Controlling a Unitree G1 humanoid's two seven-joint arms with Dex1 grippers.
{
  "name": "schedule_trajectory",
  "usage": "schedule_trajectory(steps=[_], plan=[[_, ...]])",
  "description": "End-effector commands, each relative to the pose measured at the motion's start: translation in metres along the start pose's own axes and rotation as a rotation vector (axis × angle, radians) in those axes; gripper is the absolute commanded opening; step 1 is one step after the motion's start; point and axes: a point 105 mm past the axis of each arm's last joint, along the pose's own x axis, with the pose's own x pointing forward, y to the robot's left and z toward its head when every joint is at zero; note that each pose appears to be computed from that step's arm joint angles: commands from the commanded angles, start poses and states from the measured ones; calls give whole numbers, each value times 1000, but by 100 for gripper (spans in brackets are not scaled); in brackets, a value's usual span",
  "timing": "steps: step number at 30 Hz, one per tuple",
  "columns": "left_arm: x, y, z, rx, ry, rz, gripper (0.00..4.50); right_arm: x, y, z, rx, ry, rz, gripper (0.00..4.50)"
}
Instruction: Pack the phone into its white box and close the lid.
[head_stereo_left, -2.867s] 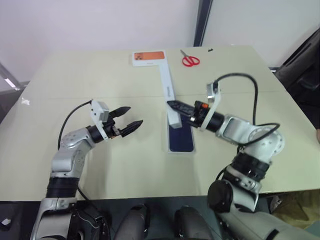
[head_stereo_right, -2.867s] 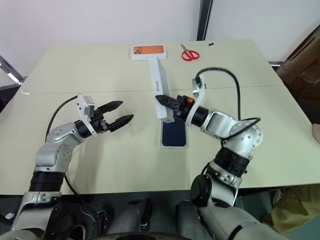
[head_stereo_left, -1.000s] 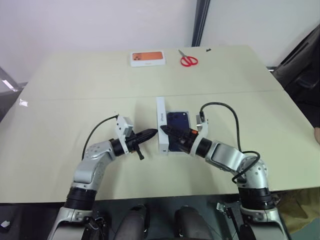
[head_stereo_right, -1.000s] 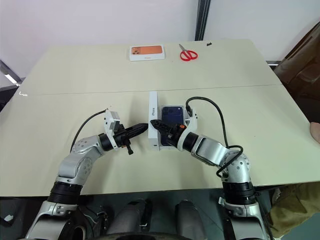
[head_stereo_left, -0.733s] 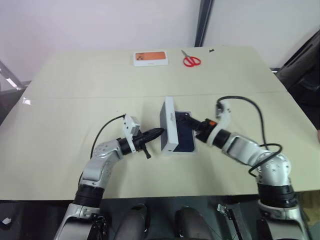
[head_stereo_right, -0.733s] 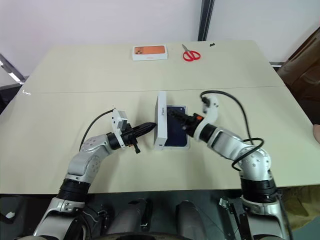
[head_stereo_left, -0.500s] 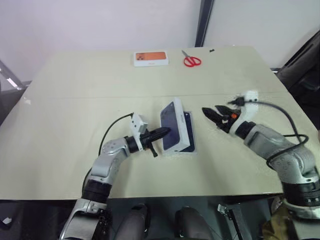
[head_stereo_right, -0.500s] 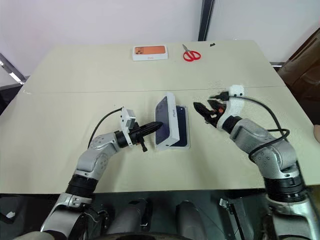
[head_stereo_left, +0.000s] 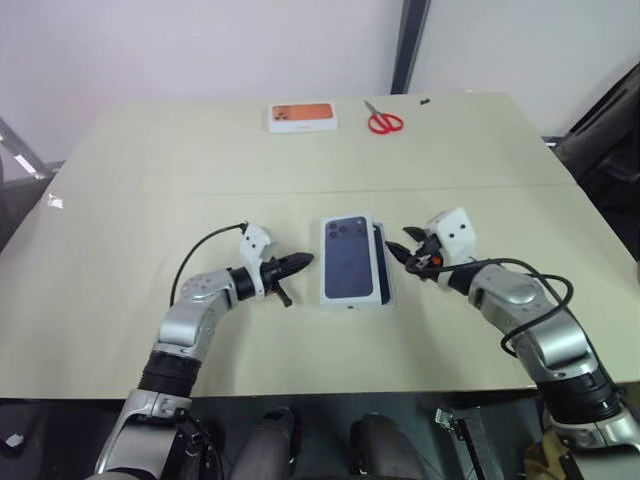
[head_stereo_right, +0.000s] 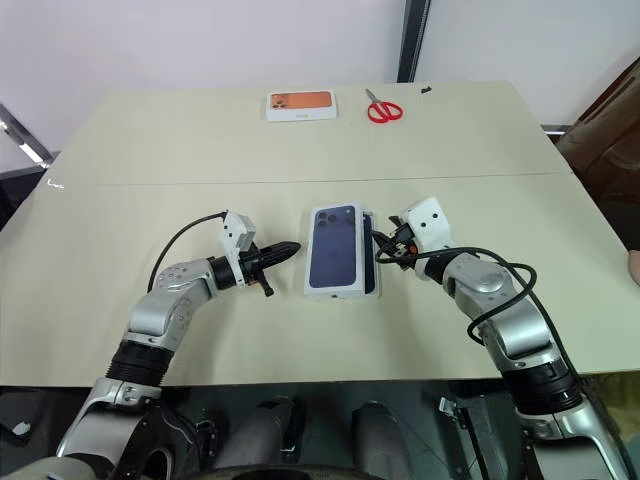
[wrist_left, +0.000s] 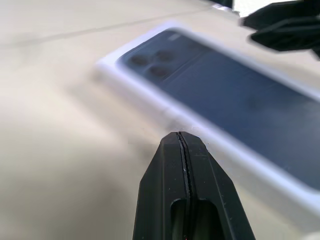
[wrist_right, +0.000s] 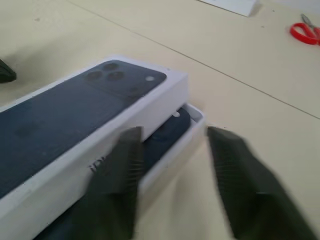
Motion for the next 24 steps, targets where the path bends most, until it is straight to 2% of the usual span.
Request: schedule_trajectory(steps=[1, 12, 16, 24], plan=[[3, 1, 6, 19, -3, 6, 0, 0, 1, 3, -65, -8, 8, 7], [38, -21, -11, -34, 41, -71, 0, 1, 16, -4, -152, 37, 78, 7], [42, -24, -10, -35, 36, -92, 0, 2, 23, -1, -164, 33, 108, 7], [50, -34, 5, -32, -13, -127, 0, -2, 15, 0, -172, 36, 90, 7]])
